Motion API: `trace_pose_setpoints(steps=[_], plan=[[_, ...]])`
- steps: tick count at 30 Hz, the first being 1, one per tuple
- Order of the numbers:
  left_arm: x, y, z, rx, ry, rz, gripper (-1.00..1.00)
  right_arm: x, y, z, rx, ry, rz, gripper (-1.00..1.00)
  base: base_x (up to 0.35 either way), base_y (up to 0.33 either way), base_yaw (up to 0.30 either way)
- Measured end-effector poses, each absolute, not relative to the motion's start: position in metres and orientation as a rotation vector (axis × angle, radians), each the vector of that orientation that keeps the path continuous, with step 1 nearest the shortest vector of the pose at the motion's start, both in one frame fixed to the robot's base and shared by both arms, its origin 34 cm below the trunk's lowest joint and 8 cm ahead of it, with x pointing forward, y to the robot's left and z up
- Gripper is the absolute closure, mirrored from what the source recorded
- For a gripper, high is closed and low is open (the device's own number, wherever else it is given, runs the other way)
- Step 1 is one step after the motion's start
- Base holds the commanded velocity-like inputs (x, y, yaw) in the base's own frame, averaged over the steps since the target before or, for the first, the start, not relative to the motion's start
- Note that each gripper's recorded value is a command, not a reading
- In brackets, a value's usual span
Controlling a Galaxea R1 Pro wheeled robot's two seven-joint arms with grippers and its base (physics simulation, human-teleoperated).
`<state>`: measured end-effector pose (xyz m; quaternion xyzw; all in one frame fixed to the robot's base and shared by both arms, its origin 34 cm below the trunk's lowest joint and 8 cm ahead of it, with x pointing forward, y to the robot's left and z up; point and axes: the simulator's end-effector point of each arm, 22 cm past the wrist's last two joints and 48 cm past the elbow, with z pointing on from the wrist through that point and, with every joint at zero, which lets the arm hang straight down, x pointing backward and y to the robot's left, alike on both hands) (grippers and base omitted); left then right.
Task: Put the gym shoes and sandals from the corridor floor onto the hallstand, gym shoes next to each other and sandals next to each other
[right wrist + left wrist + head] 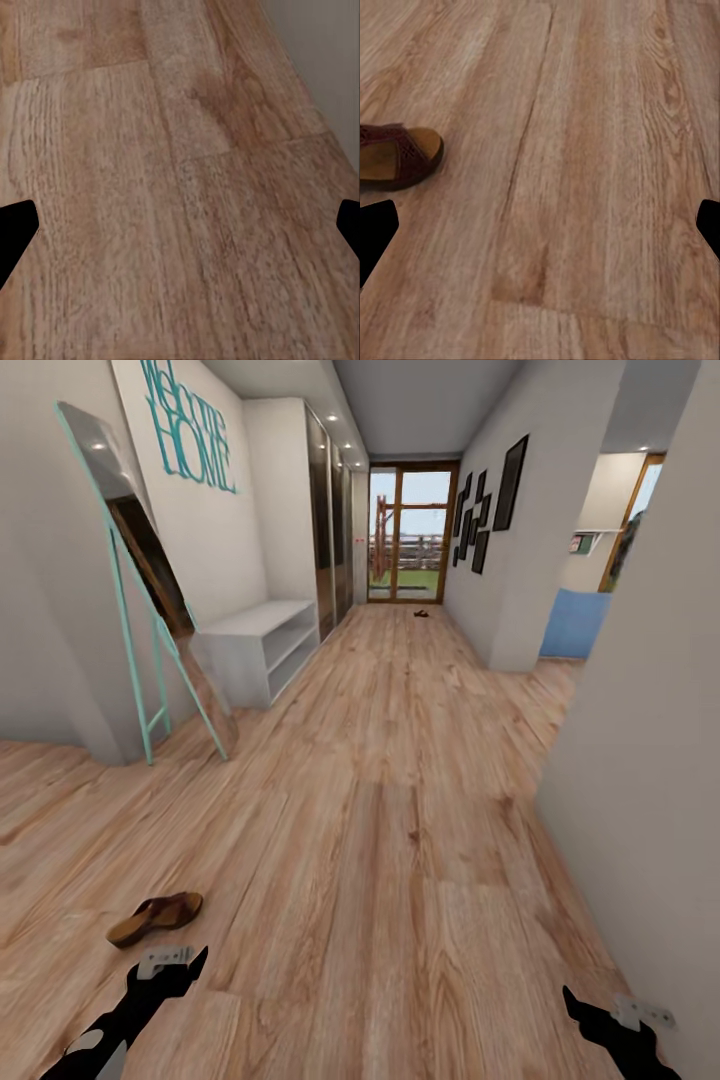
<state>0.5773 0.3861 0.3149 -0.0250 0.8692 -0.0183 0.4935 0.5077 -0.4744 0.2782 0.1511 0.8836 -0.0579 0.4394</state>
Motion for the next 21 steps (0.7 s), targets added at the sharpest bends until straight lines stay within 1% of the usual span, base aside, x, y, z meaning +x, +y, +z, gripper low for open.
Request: trace_pose_setpoints(steps=[18,21], plan=[[0.5772,0.3862,0.3148,-0.061,2.108,-0.044,-1.0,0.5078,-0.4732,0.2778,0.374,2.196,-0.143,-1.0,0.339,0.0,0.0],[0.5773,0.3863,0.3149,-0.062,2.108,-0.044,-1.0,0.5078,-0.4734,0.2779,0.374,2.195,-0.143,-1.0,0.339,0.0,-0.073]])
